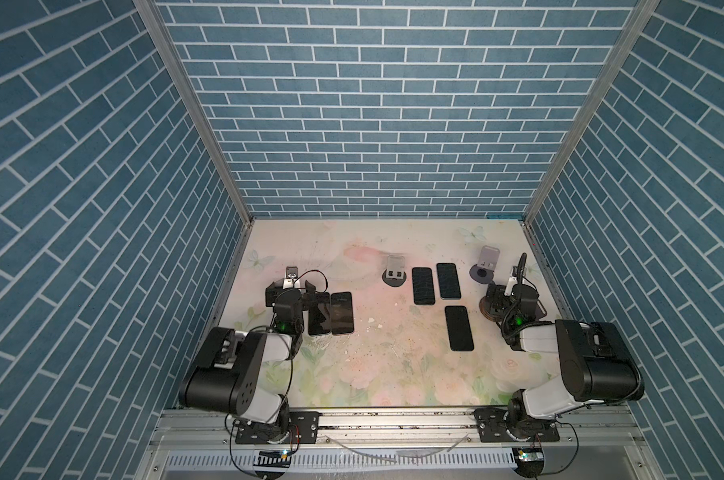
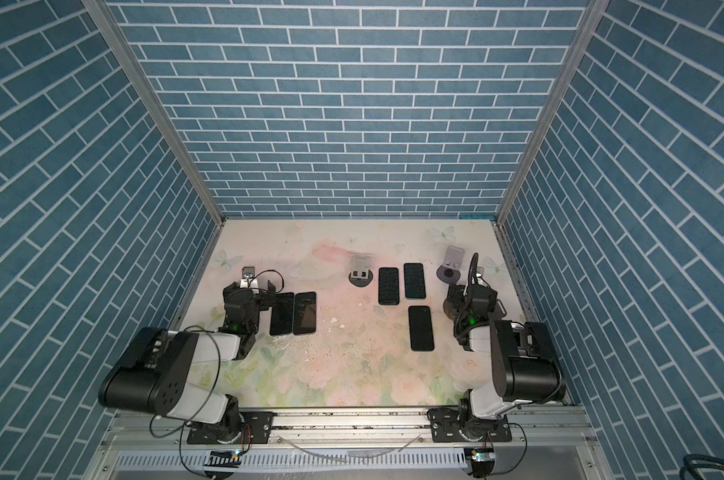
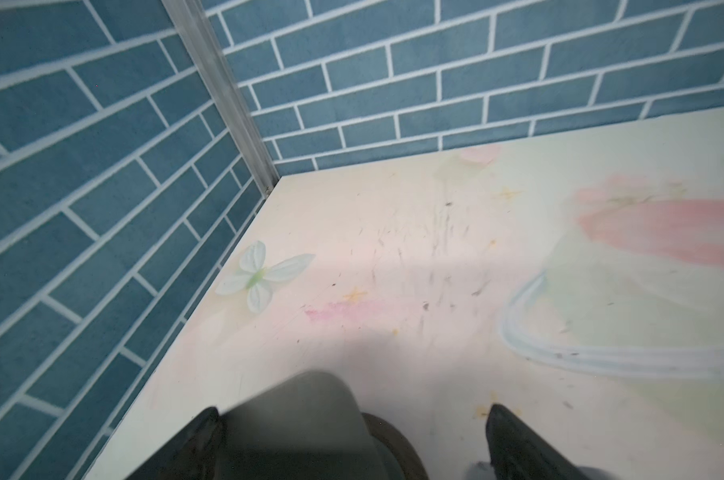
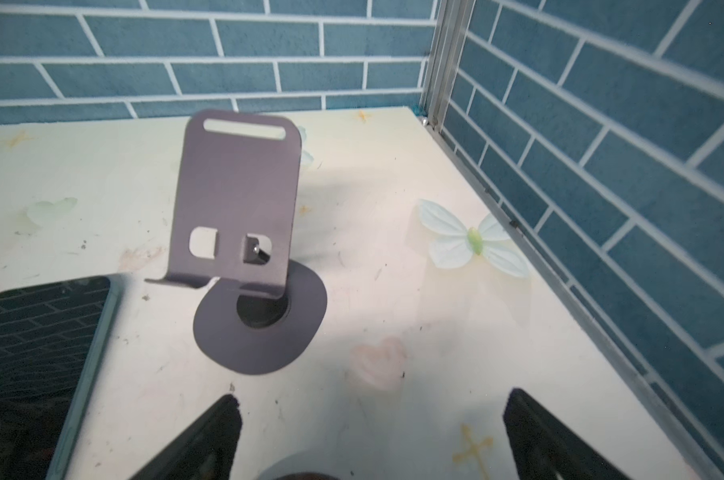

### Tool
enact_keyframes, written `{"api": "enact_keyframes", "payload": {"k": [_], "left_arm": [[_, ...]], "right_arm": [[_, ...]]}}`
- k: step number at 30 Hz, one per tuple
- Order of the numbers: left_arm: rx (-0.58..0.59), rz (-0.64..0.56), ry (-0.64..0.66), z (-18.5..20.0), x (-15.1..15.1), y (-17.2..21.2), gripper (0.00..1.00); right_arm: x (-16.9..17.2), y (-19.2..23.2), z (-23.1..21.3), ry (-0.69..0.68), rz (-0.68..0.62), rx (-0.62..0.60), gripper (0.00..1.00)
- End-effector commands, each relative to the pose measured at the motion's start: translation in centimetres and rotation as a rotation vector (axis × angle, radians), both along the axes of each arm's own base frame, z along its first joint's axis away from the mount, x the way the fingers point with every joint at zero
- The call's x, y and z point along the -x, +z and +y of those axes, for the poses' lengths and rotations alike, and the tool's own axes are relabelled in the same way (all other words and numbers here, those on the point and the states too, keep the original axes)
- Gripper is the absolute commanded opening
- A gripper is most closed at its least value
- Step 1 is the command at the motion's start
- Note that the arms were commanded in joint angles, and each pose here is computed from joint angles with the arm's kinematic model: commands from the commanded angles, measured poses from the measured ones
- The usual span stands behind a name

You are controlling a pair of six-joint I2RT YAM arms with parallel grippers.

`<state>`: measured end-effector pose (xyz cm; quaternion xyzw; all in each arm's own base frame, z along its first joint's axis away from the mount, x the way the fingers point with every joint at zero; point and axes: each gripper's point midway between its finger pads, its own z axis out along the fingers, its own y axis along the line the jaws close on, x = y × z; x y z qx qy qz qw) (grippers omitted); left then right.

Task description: Remove the phone from the phone stand

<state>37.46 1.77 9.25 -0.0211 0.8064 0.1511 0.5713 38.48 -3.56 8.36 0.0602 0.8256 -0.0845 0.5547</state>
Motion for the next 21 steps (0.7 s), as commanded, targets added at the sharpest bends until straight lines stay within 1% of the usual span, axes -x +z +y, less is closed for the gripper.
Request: {"api": "enact_keyframes", "payload": {"k": [1, 2, 3, 5, 6, 16, 18, 21], "left_arm": [[0.056, -0.082, 0.031, 1.0, -0.2, 1.0, 1.00], [0.048, -0.085, 0.043, 1.2, -0.4, 1.2, 1.00], [0.062, -0.038, 0.038, 1.1, -0.5, 0.7, 1.00], [0.051, -0.027, 0.057, 1.4, -1.2, 0.8, 1.00], [0.070, -0.013, 0.056, 1.5, -1.1, 0.6, 1.00], [0.066, -0.022, 0.058, 1.6, -1.1, 0.6, 1.00], [0.066, -0.023, 0.057, 1.6, -1.2, 0.7, 1.00], [0.066, -0.022, 0.058, 1.6, -1.1, 0.7, 1.00]], "right_arm": [[-0.3, 0.6, -0.7, -0.036, -0.029, -0.017, 0.99], [-0.5, 0.9, -0.7, -0.037, -0.048, -0.019, 0.99], [-0.3, 0.7, -0.8, -0.044, -0.040, -0.014, 0.99], [-0.4, 0.8, -0.8, -0.042, -0.047, -0.012, 0.99], [-0.3, 0.8, -0.8, -0.044, -0.038, -0.014, 0.99], [-0.5, 0.8, -0.5, -0.025, -0.039, -0.014, 0.99], [-0.7, 0.7, 0.0, 0.008, -0.030, -0.018, 0.99], [-0.6, 0.7, 0.1, 0.010, -0.032, -0.016, 0.99]]}}
